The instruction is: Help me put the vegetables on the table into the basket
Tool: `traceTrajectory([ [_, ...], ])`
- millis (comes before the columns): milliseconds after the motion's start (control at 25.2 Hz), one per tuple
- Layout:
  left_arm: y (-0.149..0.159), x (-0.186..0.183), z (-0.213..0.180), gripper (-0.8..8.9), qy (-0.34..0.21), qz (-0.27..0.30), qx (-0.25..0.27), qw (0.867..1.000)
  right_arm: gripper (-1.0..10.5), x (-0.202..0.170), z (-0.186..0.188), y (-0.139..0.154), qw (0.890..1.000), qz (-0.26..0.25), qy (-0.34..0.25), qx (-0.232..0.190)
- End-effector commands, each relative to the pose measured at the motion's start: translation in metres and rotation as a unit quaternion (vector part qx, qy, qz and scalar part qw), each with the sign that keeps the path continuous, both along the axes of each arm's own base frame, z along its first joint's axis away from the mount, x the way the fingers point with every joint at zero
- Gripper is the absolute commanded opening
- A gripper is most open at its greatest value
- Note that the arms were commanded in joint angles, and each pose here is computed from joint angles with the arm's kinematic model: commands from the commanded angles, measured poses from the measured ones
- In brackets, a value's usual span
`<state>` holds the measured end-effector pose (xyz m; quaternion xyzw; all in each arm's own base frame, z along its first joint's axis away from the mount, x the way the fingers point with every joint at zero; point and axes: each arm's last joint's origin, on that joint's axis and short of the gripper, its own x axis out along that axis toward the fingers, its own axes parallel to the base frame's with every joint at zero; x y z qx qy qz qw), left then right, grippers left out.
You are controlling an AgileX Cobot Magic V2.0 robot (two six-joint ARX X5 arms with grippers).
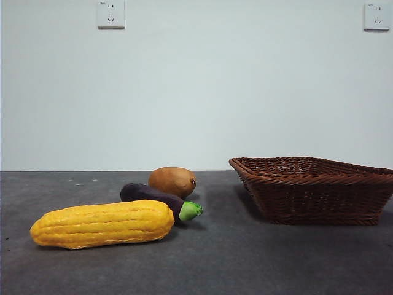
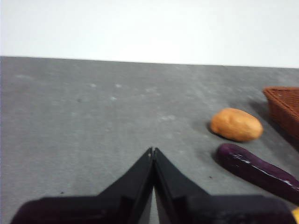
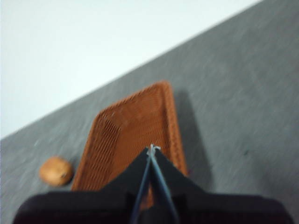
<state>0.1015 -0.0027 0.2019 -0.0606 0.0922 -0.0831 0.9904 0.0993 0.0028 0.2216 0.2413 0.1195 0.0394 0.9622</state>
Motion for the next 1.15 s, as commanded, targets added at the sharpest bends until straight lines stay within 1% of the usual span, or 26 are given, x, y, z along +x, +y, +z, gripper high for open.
traceTrajectory([
  [40,-0.001,0.006,0.013,-0.06,0.025,-0.019,-0.03,0.999,0.0,0.006,0.011,0.001,0.999,0.011,0.05,0.013],
  [119,-0.002,0.011,0.021,-0.06,0.056,-0.031,-0.048,0.997,0.0,0.012,0.017,0.001,0.996,0.014,0.09,0.014],
  [238,-0.003,0.02,0.035,-0.06,0.105,-0.047,-0.06,0.992,0.0,0.021,0.027,0.001,0.989,0.013,0.145,0.018],
  [357,-0.004,0.028,0.046,-0.05,0.15,-0.071,-0.072,0.984,0.0,0.029,0.036,0.001,0.981,0.012,0.192,0.021],
  [436,-0.006,0.036,0.052,-0.05,0.175,-0.106,-0.087,0.975,0.0,0.033,0.04,0.001,0.972,0.023,0.232,0.027],
  [516,-0.01,0.044,0.054,-0.05,0.2,-0.175,-0.124,0.956,0.0,0.043,0.046,0.005,0.962,0.101,0.25,0.037],
  [555,-0.011,0.048,0.054,-0.04,0.215,-0.204,-0.149,0.943,0.0,0.052,0.047,0.008,0.954,0.146,0.259,0.045],
  [595,-0.012,0.051,0.052,-0.04,0.23,-0.219,-0.168,0.933,0.1,0.06,0.048,0.009,0.947,0.165,0.272,0.051],
  [634,-0.013,0.054,0.049,-0.04,0.246,-0.227,-0.187,0.924,0.2,0.069,0.048,0.009,0.94,0.173,0.288,0.054],
  [674,-0.013,0.056,0.046,-0.04,0.262,-0.232,-0.199,0.915,0.8,0.078,0.047,0.009,0.934,0.177,0.305,0.049],
  [714,-0.013,0.058,0.042,-0.04,0.277,-0.236,-0.206,0.908,1.7,0.089,0.047,0.009,0.928,0.184,0.321,0.04],
  [793,-0.013,0.059,0.037,-0.04,0.301,-0.232,-0.213,0.9,3.2,0.111,0.047,0.008,0.918,0.195,0.345,0.019],
  [872,-0.014,0.059,0.034,-0.04,0.317,-0.233,-0.211,0.895,4.0,0.135,0.049,0.007,0.909,0.195,0.368,-0.002],
  [912,-0.014,0.058,0.033,-0.04,0.322,-0.235,-0.208,0.893,4.2,0.147,0.05,0.006,0.906,0.193,0.377,-0.013],
  [1071,-0.015,0.054,0.029,-0.04,0.342,-0.237,-0.203,0.886,4.2,0.199,0.051,0.002,0.891,0.165,0.416,-0.069],
  [1150,-0.015,0.052,0.027,-0.04,0.349,-0.238,-0.198,0.884,4.2,0.222,0.048,0.002,0.884,0.171,0.427,-0.077],
])
